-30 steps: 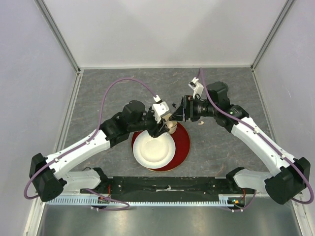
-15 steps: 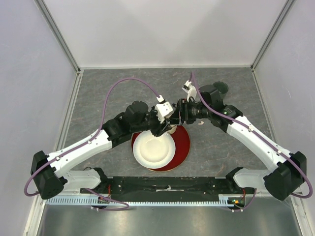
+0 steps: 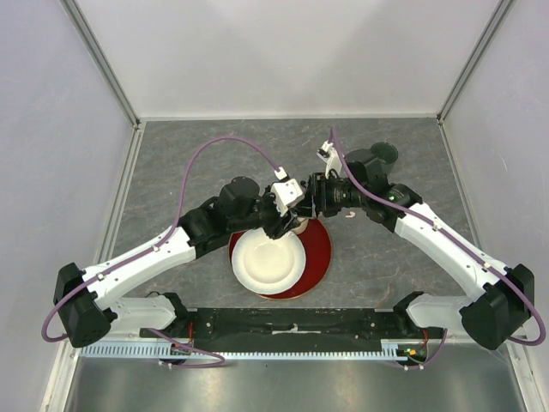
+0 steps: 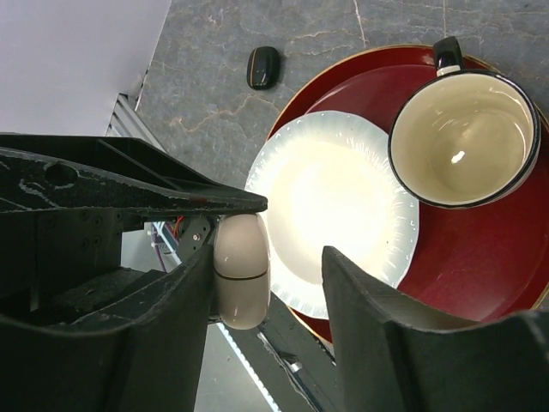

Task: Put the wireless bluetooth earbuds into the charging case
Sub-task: Pick up the charging case at the center of the board.

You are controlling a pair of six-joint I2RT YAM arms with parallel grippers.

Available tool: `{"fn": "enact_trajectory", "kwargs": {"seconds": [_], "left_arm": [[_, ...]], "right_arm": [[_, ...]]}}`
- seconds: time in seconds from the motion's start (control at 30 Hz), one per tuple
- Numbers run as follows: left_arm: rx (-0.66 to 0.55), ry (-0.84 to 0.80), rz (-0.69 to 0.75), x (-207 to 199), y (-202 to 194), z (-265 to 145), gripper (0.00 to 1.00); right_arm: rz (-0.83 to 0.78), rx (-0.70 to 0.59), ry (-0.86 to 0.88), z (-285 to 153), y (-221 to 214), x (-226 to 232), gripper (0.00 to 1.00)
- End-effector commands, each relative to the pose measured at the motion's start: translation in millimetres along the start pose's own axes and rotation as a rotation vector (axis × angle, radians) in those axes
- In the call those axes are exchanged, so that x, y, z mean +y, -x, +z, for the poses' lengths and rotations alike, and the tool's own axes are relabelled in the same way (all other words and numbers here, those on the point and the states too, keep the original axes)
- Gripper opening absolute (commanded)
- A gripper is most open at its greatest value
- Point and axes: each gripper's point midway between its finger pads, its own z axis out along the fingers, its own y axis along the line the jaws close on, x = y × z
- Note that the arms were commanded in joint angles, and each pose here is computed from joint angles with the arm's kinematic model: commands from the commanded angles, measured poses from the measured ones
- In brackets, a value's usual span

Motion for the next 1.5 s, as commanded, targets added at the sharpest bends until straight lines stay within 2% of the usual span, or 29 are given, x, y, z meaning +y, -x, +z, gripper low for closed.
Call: {"fn": "enact_trajectory", "kwargs": {"seconds": [0.0, 0.5, 0.53, 0.57, 0.6, 0.77, 0.9, 0.93, 1.03, 1.17, 1.37, 1.43, 1.47], "left_arm": [[-0.063, 0.02, 0.046, 5.0, 23.7, -2.4, 0.18], [-0.07, 0.034, 0.049, 7.0, 25.5, -3.5, 0.18], [-0.07, 0.035, 0.049, 7.3, 25.5, -3.5, 0.18], [-0.074, 0.036, 0.054, 7.2, 26.8, -4.3, 0.18], [-0.075, 0.041, 0.053, 8.4, 27.0, -4.4, 0.18], [-0.084, 0.049, 0.055, 9.8, 29.6, -5.2, 0.19], [-0.087, 0.048, 0.057, 9.7, 30.8, -5.3, 0.19], [-0.086, 0.049, 0.055, 9.9, 30.3, -4.9, 0.19], [-0.09, 0.05, 0.056, 10.1, 31.5, -5.3, 0.19], [-0.095, 0.059, 0.056, 11.5, 33.0, -6.7, 0.2], [-0.106, 0.064, 0.058, 12.2, 35.8, -8.2, 0.2], [-0.11, 0.067, 0.057, 12.6, 36.5, -8.0, 0.21], [-0.113, 0.069, 0.056, 13.0, 37.6, -8.2, 0.22]], "right_arm": [[-0.06, -0.1, 0.006, -15.3, 26.5, 16.7, 0.58], [-0.053, -0.074, 0.057, -14.7, 20.4, 25.1, 0.32], [-0.052, -0.072, 0.06, -14.5, 20.1, 25.0, 0.32], [-0.052, -0.066, 0.065, -14.1, 19.1, 25.9, 0.41], [-0.05, -0.065, 0.063, -13.4, 19.1, 24.8, 0.44], [-0.045, -0.055, 0.066, -12.4, 16.9, 24.3, 0.43], [-0.05, -0.059, 0.067, -13.1, 17.1, 24.5, 0.38], [-0.049, -0.055, 0.066, -12.8, 16.2, 24.0, 0.38], [-0.037, -0.034, 0.077, -9.9, 12.7, 24.0, 0.48], [-0.039, -0.031, 0.075, -9.5, 10.9, 22.5, 0.47], [-0.046, -0.027, 0.083, -9.5, 10.4, 23.7, 0.33], [-0.045, -0.02, 0.088, -8.7, 9.2, 24.3, 0.16], [-0.043, -0.021, 0.085, -8.9, 9.4, 23.5, 0.13]]}}
